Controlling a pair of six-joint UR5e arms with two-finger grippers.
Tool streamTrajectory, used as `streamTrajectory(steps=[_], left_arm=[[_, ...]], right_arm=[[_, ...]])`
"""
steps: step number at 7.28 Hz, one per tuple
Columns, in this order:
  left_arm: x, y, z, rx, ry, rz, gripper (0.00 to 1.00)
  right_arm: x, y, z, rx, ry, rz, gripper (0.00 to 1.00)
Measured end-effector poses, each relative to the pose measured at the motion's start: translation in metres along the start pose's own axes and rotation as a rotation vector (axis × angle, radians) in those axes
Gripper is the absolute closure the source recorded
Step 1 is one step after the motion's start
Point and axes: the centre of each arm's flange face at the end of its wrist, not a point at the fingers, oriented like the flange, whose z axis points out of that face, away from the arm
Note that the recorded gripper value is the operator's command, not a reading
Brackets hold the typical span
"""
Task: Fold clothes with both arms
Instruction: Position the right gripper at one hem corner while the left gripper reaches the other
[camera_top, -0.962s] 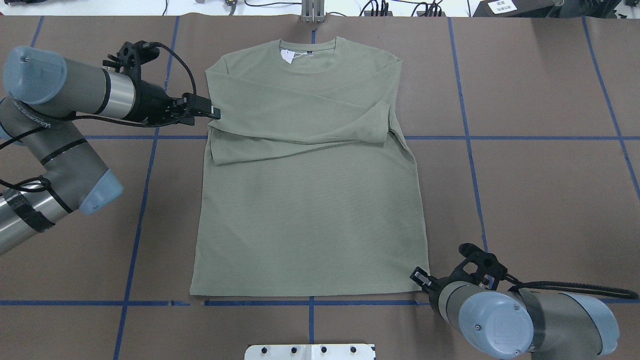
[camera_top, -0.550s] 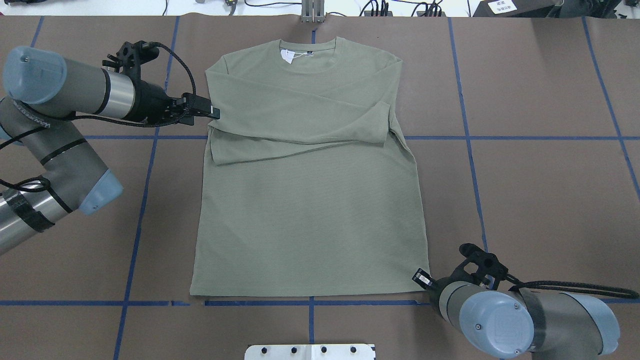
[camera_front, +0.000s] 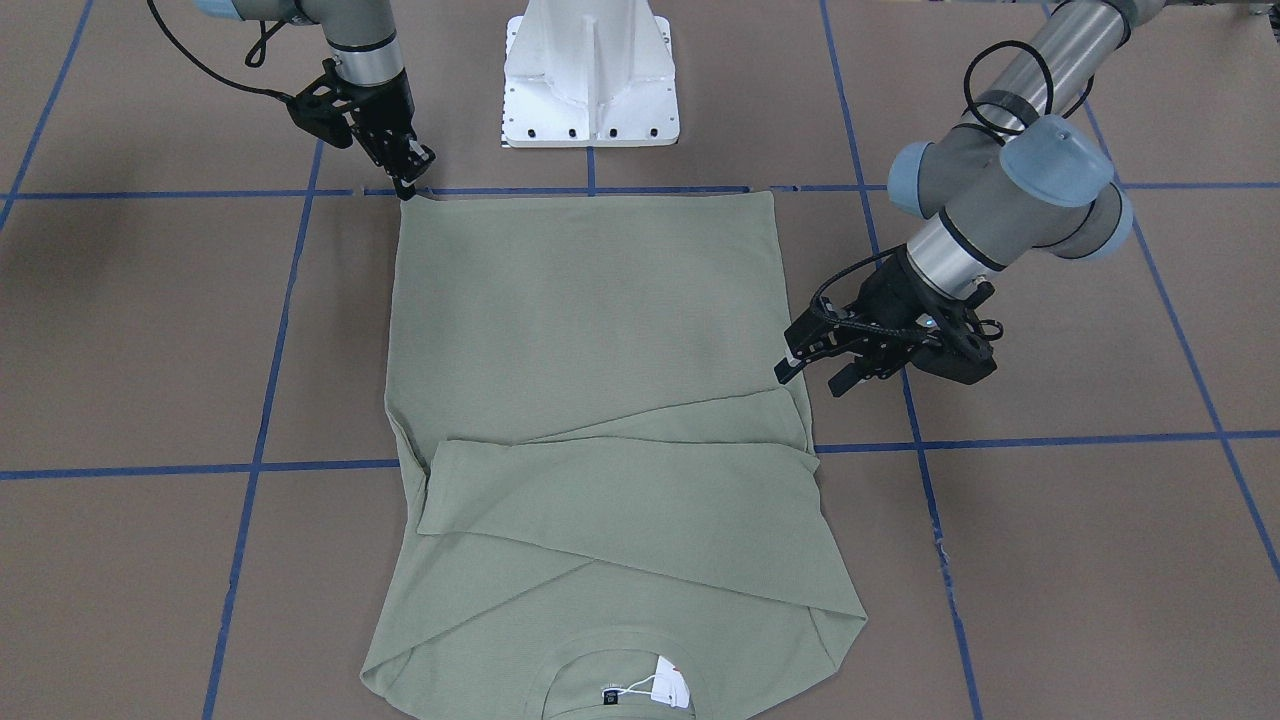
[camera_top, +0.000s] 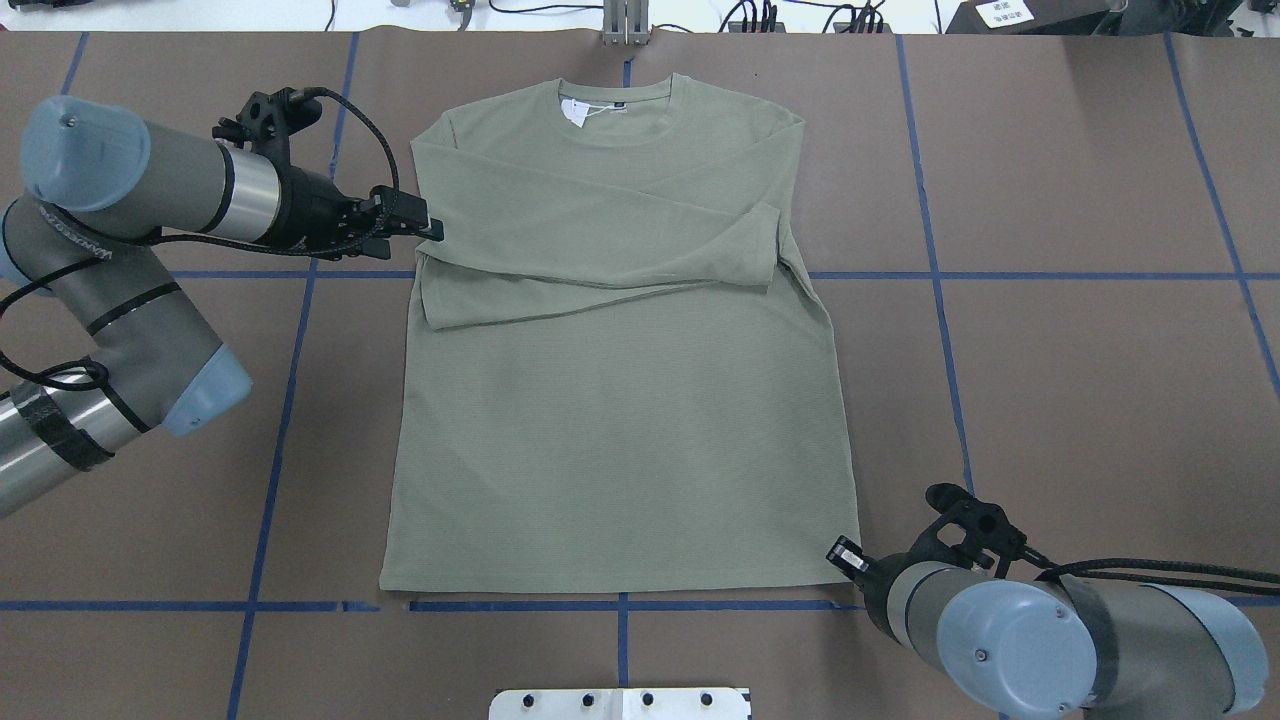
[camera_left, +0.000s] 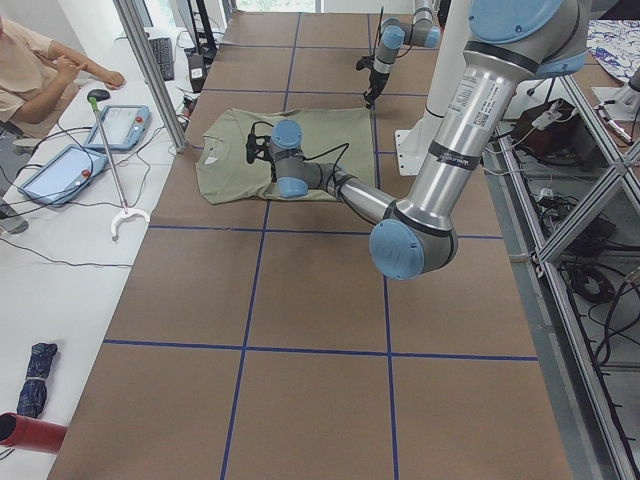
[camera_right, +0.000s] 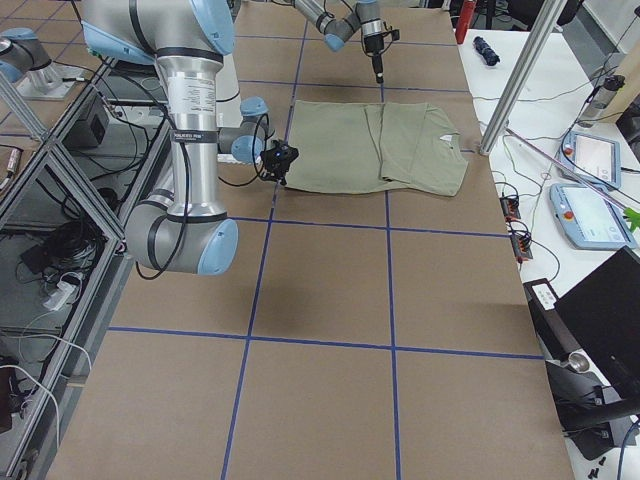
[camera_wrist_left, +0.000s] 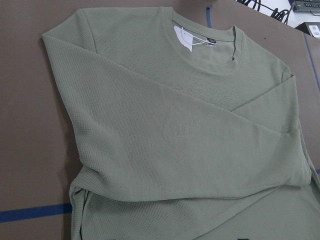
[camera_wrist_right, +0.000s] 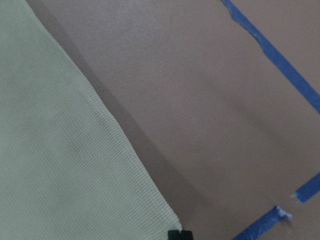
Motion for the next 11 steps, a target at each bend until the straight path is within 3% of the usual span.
streamTrajectory(steps=[3, 6, 8, 11], left_arm=[[-0.019, 0.077, -0.009, 0.019, -0.079, -0.141, 0.15], [0.012, 0.187, -0.006, -0.015, -0.202, -0.271, 0.15], [-0.002, 0.259, 0.011, -0.026, -0.275, -0.321, 0.17], [-0.01, 0.301, 0.015, -0.033, -0.352, -0.322, 0.19]], right_arm=[[0.004, -0.003, -0.013, -0.019, -0.003, 0.002, 1.0], [0.005, -0.004, -0.014, -0.019, -0.003, 0.002, 1.0], [0.005, -0.004, -0.014, -0.019, -0.002, 0.001, 1.0], [0.005, -0.003, -0.014, -0.019, -0.002, 0.001, 1.0]])
